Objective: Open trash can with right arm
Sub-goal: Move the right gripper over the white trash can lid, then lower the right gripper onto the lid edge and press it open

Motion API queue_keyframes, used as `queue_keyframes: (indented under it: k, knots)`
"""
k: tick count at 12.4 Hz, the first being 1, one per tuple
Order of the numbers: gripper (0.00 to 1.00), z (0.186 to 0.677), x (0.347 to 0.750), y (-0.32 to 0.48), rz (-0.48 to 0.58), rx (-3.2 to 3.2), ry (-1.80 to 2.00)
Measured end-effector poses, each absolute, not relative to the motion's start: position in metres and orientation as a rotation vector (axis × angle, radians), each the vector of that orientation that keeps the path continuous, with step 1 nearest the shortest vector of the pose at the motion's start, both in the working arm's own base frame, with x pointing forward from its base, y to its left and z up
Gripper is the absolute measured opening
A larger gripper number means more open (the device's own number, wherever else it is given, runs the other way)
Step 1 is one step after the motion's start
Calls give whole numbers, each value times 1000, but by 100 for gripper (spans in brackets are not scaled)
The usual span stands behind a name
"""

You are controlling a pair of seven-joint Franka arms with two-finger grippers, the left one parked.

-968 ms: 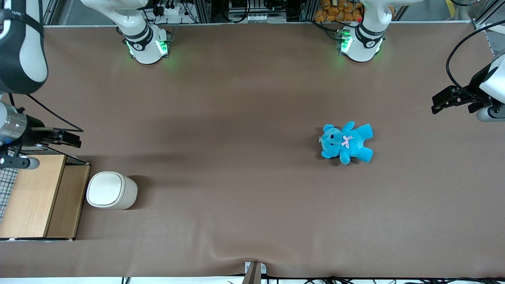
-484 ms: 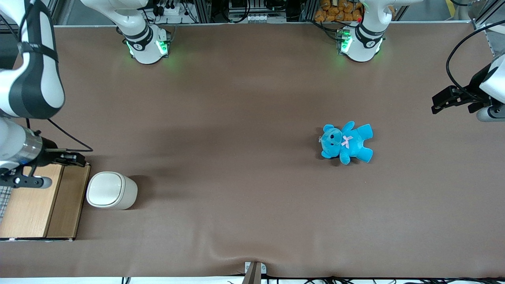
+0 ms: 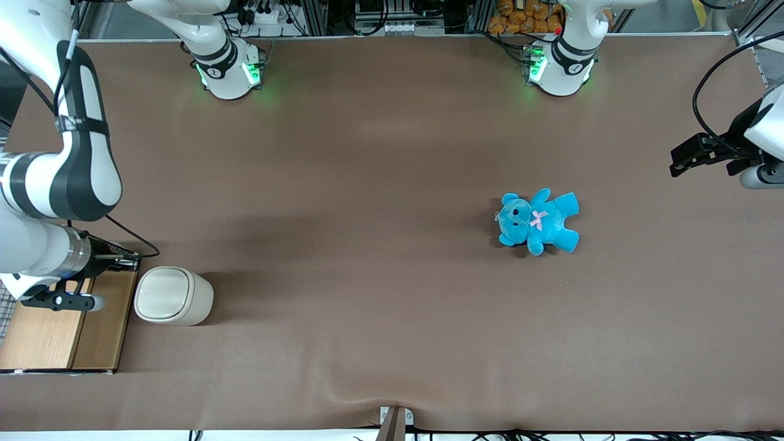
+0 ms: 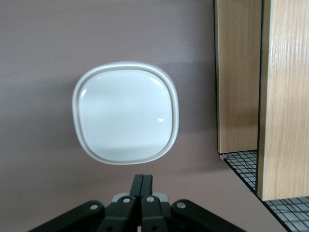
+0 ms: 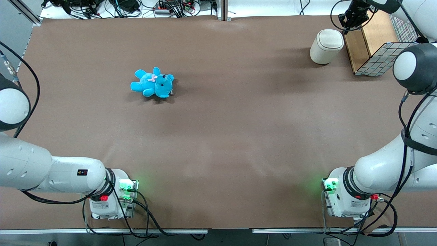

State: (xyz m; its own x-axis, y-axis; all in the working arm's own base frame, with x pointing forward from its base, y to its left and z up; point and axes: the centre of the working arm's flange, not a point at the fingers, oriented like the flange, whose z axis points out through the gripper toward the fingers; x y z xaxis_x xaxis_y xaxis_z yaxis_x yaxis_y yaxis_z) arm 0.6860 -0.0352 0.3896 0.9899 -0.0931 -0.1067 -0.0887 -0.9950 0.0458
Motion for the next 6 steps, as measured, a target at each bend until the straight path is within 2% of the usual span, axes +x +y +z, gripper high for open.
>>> queue_keyframes:
  k: [6]
  knots:
    - [1,348,699,-38,-134,3094,-141]
